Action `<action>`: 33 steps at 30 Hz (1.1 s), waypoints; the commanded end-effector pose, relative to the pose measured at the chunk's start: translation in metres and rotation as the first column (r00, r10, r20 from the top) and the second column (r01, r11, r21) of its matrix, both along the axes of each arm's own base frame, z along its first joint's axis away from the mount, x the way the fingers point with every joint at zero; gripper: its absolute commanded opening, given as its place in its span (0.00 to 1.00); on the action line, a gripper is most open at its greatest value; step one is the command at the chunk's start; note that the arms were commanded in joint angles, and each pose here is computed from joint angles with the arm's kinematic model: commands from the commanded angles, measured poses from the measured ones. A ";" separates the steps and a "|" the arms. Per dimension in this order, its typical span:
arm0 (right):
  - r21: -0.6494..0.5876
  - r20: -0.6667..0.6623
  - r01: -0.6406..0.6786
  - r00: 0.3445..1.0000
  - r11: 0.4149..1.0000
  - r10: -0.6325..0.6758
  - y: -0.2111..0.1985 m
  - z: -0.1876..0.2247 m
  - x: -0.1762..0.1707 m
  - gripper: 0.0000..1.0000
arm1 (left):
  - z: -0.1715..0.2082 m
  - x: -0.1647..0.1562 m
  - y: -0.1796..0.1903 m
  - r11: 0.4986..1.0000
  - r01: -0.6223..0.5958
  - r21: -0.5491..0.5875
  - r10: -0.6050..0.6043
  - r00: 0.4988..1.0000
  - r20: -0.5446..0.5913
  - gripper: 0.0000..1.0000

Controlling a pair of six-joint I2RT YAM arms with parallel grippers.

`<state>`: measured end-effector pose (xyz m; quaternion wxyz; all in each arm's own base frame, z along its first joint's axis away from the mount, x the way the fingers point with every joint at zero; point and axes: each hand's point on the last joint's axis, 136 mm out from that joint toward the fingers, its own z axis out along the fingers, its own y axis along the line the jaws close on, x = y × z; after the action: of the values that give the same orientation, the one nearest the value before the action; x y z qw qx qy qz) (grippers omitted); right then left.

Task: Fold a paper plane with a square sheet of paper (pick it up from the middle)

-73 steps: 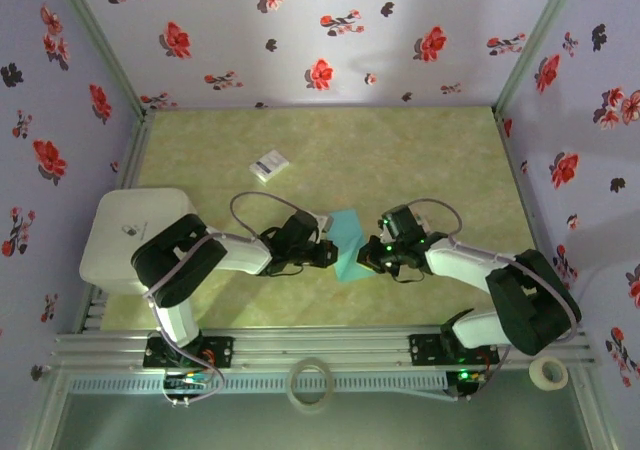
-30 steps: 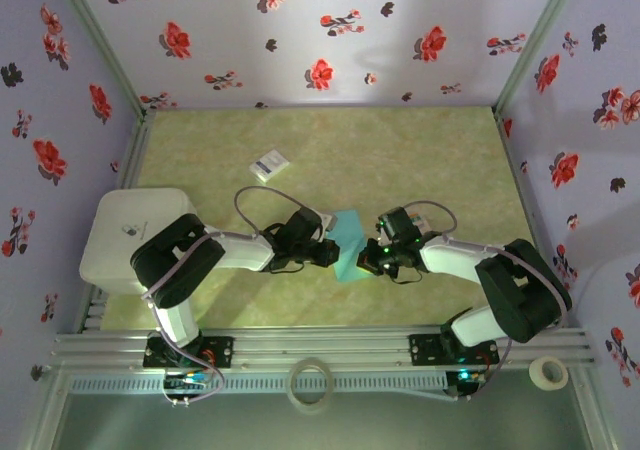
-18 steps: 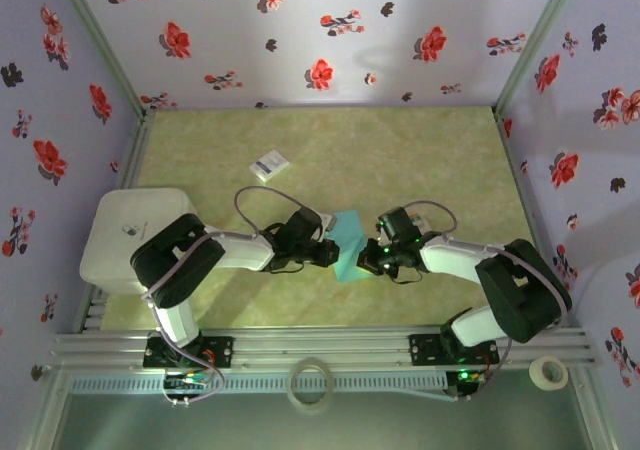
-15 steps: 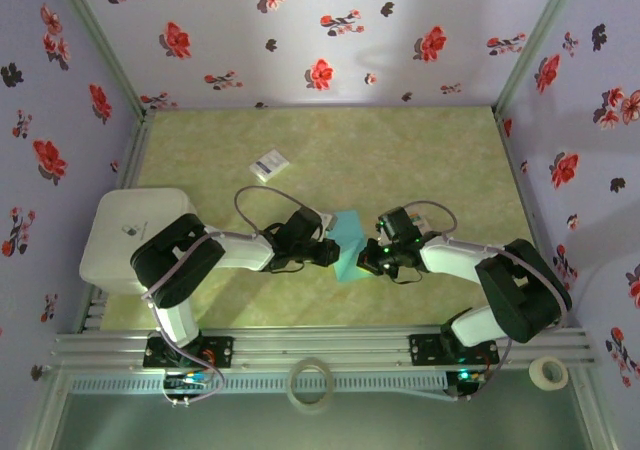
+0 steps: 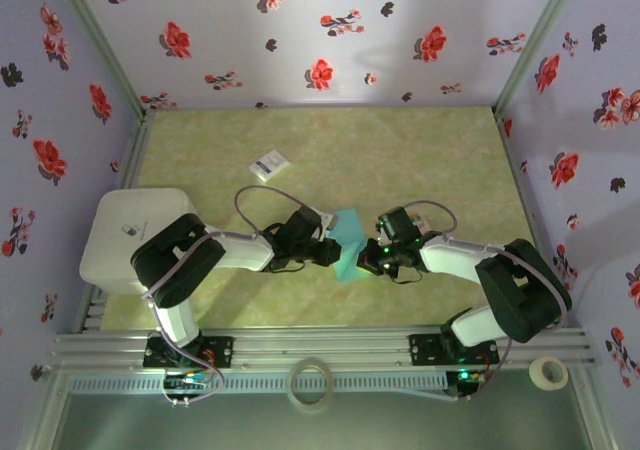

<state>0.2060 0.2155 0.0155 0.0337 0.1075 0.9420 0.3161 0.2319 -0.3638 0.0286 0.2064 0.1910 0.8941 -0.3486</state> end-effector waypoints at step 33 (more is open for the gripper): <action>0.236 0.083 -0.005 0.996 0.972 -0.015 0.042 0.049 0.026 0.02 | -0.025 -0.006 0.010 0.999 -0.006 0.045 0.008 0.998 -0.056 0.07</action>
<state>0.2266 0.2411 0.0518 0.0660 0.1060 0.9104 0.3944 0.2303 -0.3623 0.0214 0.1991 0.1893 0.8966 -0.3473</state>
